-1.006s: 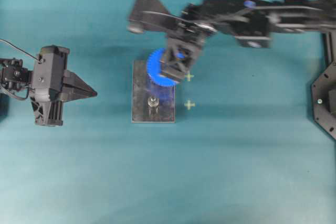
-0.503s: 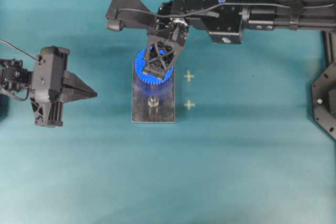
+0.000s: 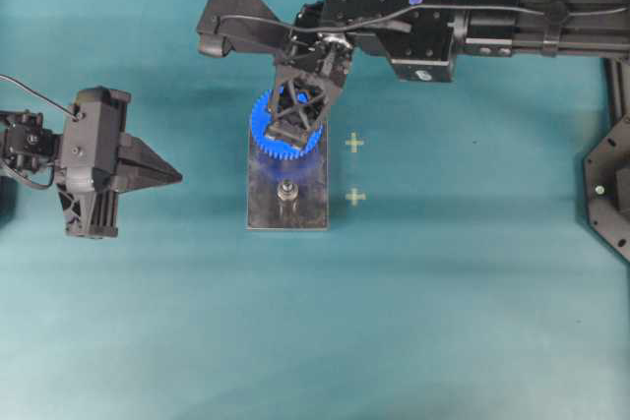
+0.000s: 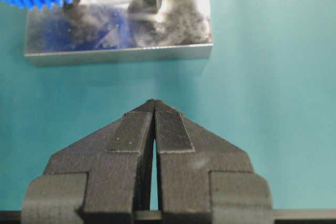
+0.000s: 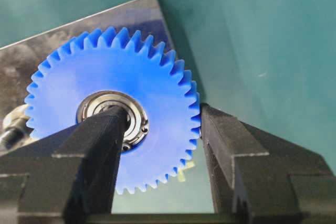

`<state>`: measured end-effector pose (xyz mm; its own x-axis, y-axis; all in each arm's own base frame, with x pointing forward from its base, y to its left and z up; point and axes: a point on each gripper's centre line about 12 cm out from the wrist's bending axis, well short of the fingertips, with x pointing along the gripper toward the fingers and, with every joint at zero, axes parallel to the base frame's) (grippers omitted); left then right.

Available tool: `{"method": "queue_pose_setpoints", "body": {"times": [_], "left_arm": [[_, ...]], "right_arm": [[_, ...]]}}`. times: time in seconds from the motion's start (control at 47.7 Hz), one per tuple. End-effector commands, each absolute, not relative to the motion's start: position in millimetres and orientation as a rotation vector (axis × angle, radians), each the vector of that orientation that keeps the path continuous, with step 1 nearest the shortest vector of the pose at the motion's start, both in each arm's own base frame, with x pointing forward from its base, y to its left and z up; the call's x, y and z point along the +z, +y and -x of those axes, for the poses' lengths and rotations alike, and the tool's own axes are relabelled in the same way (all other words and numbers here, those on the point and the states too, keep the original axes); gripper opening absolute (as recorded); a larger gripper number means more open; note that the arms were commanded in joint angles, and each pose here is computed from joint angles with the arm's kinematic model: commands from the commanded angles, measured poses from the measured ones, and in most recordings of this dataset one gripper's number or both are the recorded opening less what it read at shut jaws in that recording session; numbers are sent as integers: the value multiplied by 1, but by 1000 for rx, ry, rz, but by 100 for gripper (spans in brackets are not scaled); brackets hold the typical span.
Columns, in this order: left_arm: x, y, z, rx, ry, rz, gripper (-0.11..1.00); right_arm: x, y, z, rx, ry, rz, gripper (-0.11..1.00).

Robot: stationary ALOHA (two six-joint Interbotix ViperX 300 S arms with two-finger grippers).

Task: Fit the large gear onto the shaft.
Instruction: 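Push the gear down onto the upper shaft with the right gripper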

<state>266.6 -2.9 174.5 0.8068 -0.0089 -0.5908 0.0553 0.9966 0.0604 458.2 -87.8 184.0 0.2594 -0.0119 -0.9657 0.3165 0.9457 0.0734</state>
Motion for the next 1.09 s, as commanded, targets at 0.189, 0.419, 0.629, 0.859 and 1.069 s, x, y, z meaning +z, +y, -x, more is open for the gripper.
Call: {"method": "queue_pose_setpoints", "body": {"times": [0.189,0.419,0.629,0.859,1.069], "left_arm": [[179,-3,-270,-35,611,-76,0],[180,-3,-270,-36,608,-78,0],[180,-3,-270,-34,607,-77,0],[180,-3,-270,-36,608,-78,0],[179,-3,-269,-36,610,-78,0]], "right_arm": [[198,-84,-462,-214,1256,-270,48],[193,-86,-461,-219,1273,-271,48],[192,-86,-462,-220,1272,-274,48],[193,-85,-462,-218,1270,-278,48],[192,-84,-461,-213,1281,-296,49]]}}
